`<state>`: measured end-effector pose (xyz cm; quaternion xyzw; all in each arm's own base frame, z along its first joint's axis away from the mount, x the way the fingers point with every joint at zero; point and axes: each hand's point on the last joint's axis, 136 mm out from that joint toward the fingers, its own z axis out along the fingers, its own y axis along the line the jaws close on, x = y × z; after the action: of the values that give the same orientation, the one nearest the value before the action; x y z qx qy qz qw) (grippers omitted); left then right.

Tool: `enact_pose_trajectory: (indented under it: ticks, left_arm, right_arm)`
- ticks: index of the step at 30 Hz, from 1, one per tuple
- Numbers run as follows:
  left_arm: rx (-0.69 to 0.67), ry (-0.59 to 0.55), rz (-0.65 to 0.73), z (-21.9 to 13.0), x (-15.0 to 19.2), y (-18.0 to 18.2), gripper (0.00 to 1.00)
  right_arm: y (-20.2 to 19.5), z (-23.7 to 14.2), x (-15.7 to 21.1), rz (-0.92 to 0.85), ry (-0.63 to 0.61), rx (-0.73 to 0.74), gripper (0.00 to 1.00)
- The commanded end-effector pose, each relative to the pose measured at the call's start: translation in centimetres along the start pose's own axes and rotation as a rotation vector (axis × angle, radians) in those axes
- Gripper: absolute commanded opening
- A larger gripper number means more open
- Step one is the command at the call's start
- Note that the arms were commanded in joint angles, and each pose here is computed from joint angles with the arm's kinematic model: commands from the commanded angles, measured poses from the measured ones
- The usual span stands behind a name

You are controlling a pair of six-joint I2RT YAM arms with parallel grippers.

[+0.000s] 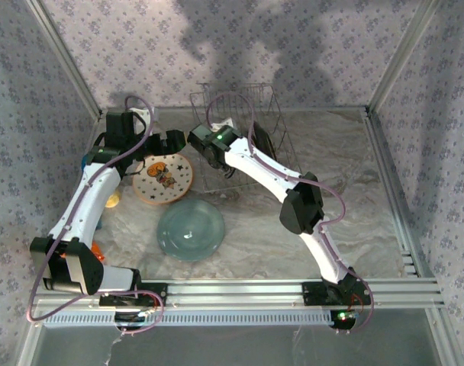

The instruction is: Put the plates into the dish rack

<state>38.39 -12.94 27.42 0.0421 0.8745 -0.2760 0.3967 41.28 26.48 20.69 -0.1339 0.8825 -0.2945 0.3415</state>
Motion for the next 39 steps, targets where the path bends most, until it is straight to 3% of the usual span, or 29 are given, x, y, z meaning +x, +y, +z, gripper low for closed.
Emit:
enact_pose_trajectory:
  ticks: [1,11,21,28,32,39]
  left_arm:
    - [0.013,-0.001,0.009,0.0,-0.2,-0.2,0.99]
    - [0.002,0.0,0.012,-0.1,-0.1,0.0,0.99]
    - [-0.116,-0.011,-0.023,-0.6,-0.4,1.8,0.99]
    - [-0.136,0.033,-0.042,-1.3,0.4,1.8,0.99]
    - [-0.264,0.064,-0.081,-2.7,2.1,3.8,0.99]
    - [-0.359,0.148,-0.196,-5.3,8.2,5.4,0.99]
  right_arm:
    - [-1.5,-2.1,-1.1,0.018,-0.038,-0.013,0.26]
    - [-3.2,-6.0,-3.1,0.111,-0.117,-0.129,0.41]
    - [-5.2,-7.5,-3.1,0.294,-0.108,-0.35,1.0]
    - [-7.2,-9.6,-0.9,0.429,-0.114,-0.506,1.0]
    - [-8.6,-9.5,1.4,0.54,-0.103,-0.613,1.0]
    - [-8.9,-9.0,6.9,0.693,-0.025,-0.81,1.0]
